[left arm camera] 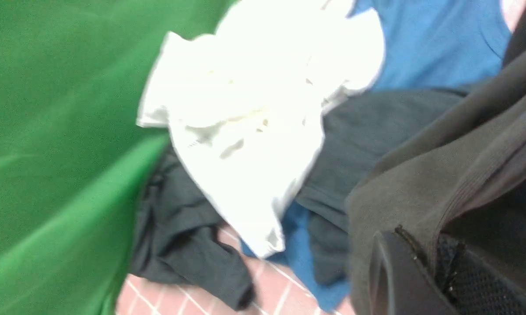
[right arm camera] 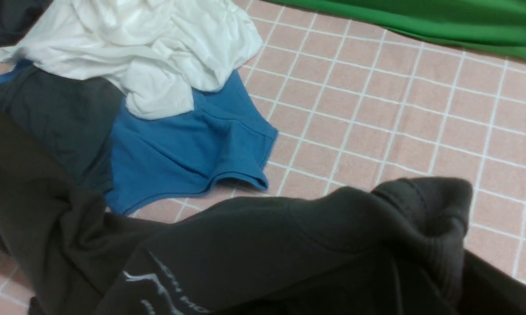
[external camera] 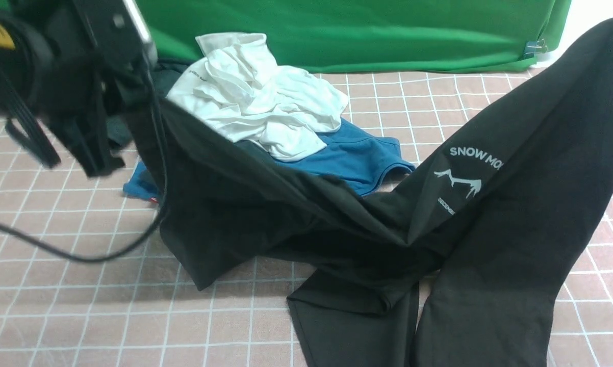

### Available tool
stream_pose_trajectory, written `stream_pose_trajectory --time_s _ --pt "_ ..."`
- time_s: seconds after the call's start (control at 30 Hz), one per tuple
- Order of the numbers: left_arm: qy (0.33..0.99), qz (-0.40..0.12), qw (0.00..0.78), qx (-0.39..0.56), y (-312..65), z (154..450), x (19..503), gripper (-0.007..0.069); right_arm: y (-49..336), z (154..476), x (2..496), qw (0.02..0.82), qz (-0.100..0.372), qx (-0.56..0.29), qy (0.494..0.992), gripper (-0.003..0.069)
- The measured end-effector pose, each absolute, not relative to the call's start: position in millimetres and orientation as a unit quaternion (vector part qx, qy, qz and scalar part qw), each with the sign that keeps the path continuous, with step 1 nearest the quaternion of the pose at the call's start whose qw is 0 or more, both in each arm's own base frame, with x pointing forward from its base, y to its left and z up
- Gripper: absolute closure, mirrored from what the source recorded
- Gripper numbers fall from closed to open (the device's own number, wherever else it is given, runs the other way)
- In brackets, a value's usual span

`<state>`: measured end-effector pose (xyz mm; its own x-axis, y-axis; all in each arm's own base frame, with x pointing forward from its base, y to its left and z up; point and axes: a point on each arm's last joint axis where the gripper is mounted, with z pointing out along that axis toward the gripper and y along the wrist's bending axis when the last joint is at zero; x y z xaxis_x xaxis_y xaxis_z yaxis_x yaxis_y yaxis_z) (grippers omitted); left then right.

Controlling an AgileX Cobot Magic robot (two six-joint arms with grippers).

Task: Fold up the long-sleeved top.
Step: Spread the long sleeves with your arms and place them on the tabletop

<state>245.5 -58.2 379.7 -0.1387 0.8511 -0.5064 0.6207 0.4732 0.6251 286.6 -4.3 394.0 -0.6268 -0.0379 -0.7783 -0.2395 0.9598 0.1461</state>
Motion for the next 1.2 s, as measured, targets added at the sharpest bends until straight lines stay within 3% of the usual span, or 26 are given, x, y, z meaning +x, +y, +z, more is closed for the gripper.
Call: stream_pose_trajectory --time_s 0.4,0.7,0.87,0.97,1.0,1.03,1.07,1.1,1.2 --pt "0.75 0.127 0.473 0.445 -57.9 401.2 247.4 0.0614 -9.9 382.2 304.6 0.426 0.119 -0.032 0.896 0.0559" --pt "0.78 0.104 0.422 0.451 -57.0 386.3 242.7 0.0614 -19.8 327.4 353.5 0.387 0.117 0.004 0.915 0.0559" --pt "0.81 0.078 0.373 0.446 -59.3 354.4 251.2 0.0614 -30.1 277.8 390.4 0.38 0.1 0.041 0.918 0.0547" --pt "0.819 0.074 0.355 0.445 -60.0 342.5 256.5 0.0614 -33.5 260.6 400.8 0.38 0.092 0.051 0.919 0.0493" --pt "0.822 0.073 0.35 0.443 -60.4 337.5 259.8 0.0614 -35.2 252.6 405.4 0.38 0.087 0.055 0.919 0.0416" --pt "0.824 0.072 0.348 0.442 -60.6 336.1 261.0 0.0614 -35.8 250.7 406.5 0.38 0.085 0.056 0.919 0.0389" --pt "0.825 0.071 0.349 0.44 -61.3 333.8 264.2 0.0614 -36.8 246.1 408.5 0.379 0.08 0.054 0.92 0.0239" --pt "0.824 0.072 0.351 0.439 -61.5 333.3 265.4 0.0614 -36.9 245.9 408.3 0.378 0.078 0.052 0.921 0.0152" --pt "0.823 0.073 0.355 0.437 -61.8 333.1 267.1 0.0614 -34.7 249.8 403.0 0.362 0.087 0.051 0.927 0.0013"
